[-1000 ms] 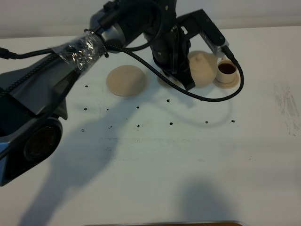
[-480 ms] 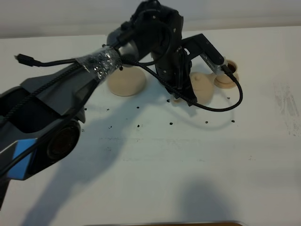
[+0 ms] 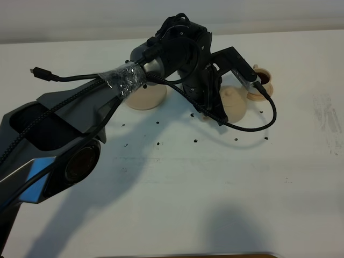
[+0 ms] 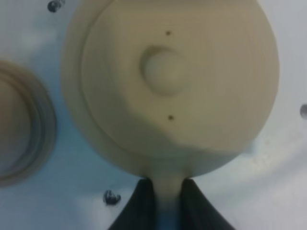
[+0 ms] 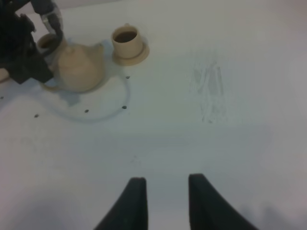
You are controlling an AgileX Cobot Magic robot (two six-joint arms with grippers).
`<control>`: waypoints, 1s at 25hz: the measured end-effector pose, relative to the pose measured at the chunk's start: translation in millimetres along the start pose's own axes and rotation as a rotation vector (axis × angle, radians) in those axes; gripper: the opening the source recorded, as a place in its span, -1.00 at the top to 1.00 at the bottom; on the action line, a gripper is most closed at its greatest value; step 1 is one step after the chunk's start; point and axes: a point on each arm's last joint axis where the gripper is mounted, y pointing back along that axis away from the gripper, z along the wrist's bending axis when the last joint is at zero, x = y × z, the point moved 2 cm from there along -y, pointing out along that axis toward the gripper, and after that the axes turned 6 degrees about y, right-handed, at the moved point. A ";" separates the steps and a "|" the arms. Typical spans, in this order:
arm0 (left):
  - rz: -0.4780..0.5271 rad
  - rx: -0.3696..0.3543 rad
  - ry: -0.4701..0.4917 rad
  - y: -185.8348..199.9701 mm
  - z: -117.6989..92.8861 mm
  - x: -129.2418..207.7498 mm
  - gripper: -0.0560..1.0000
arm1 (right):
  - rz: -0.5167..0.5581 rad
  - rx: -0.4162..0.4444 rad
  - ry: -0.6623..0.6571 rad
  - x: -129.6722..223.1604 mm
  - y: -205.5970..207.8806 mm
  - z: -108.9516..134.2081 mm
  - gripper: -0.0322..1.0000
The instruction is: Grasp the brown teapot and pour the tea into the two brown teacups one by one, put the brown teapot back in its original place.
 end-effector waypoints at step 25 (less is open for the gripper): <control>0.010 -0.120 0.220 112.3 66.0 89.6 0.73 | -0.001 0.000 0.000 -0.1 0.0 0.0 0.49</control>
